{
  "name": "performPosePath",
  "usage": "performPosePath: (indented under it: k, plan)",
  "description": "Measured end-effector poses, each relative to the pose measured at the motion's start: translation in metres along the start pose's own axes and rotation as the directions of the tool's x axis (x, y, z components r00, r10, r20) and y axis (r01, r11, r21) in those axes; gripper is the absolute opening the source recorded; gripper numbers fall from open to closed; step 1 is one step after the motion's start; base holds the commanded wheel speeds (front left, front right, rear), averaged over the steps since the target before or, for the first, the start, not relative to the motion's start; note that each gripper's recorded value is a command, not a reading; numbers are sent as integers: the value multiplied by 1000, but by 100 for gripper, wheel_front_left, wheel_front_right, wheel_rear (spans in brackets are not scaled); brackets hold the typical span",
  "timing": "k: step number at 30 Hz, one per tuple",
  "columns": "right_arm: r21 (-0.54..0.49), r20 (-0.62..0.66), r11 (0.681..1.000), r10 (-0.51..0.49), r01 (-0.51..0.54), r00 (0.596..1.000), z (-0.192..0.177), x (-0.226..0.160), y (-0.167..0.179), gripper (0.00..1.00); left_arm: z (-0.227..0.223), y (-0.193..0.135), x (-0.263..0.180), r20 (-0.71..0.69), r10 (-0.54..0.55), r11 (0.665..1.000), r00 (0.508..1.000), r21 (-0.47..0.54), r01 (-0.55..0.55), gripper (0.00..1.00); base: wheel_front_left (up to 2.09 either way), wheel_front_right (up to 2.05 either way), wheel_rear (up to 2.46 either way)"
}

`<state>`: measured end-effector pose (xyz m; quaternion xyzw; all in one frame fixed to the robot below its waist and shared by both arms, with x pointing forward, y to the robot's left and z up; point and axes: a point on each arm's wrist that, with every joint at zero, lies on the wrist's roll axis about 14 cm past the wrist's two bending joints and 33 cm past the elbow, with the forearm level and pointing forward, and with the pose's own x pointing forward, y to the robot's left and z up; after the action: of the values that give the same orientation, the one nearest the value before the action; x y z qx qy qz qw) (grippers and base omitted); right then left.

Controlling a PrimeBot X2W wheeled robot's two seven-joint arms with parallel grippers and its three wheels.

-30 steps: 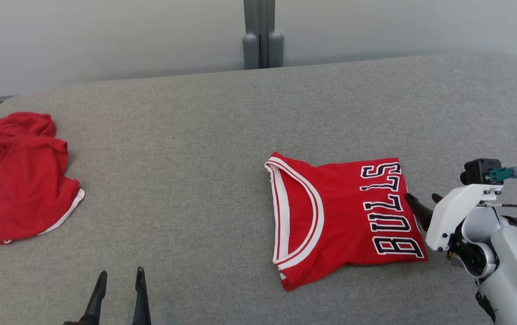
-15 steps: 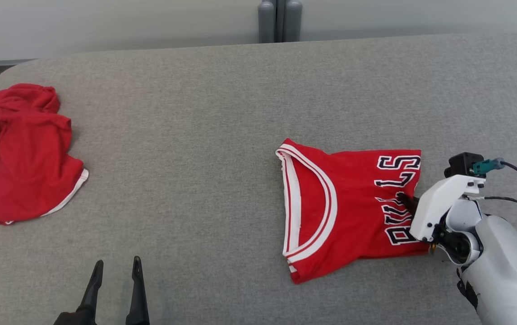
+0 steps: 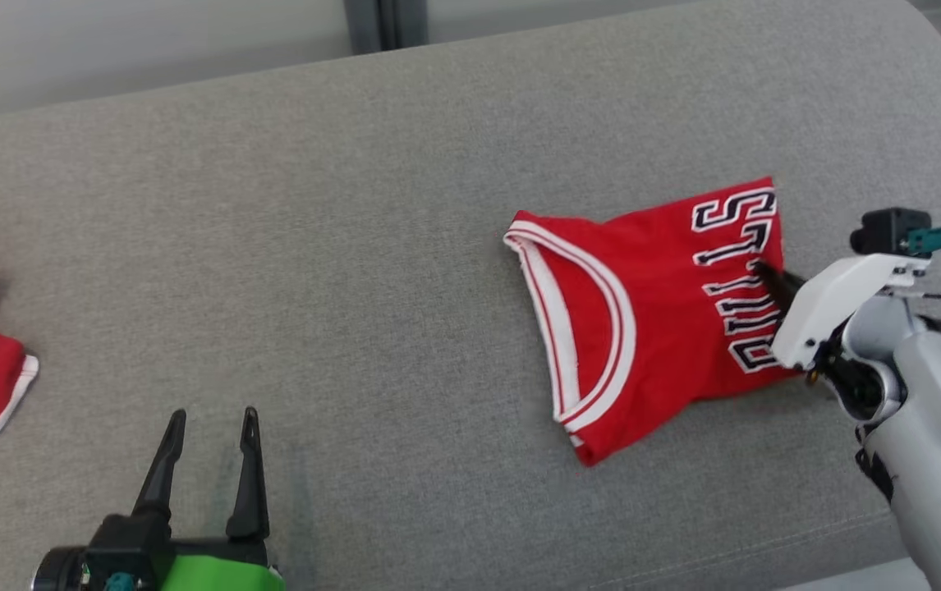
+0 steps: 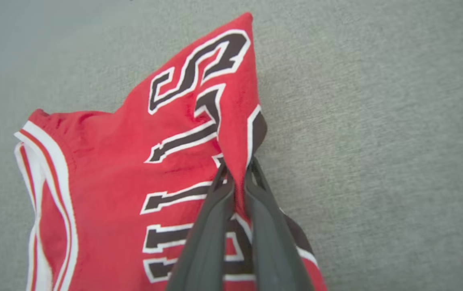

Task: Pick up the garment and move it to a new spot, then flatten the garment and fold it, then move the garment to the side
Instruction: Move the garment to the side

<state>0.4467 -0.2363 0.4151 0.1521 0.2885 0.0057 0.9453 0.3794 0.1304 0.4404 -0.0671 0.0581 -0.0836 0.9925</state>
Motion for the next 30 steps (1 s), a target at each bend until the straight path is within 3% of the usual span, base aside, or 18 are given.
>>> performPosePath:
  k: [9, 15, 21, 30]
  plan:
    - [-41, 184, 983, -168, 178, 969, 78, 22, -63, 0, -13, -20, 49, -9, -117, 993, 993, 24, 117, 100, 0, 0, 0]
    - [-67, 231, 942, -307, 330, 923, 111, 39, -119, 0, -44, -12, 57, -85, -122, 992, 989, 31, 125, 100, 0, 0, 0]
    - [-78, 253, 902, -394, 425, 883, 127, 52, -153, 0, -65, 15, 50, -152, -67, 995, 986, 56, 76, 100, 0, 0, 0]
    - [-95, 259, 858, -469, 505, 844, 134, 54, -179, 0, -71, 36, 30, -189, 1, 997, 982, 76, 13, 100, 0, 0, 0]
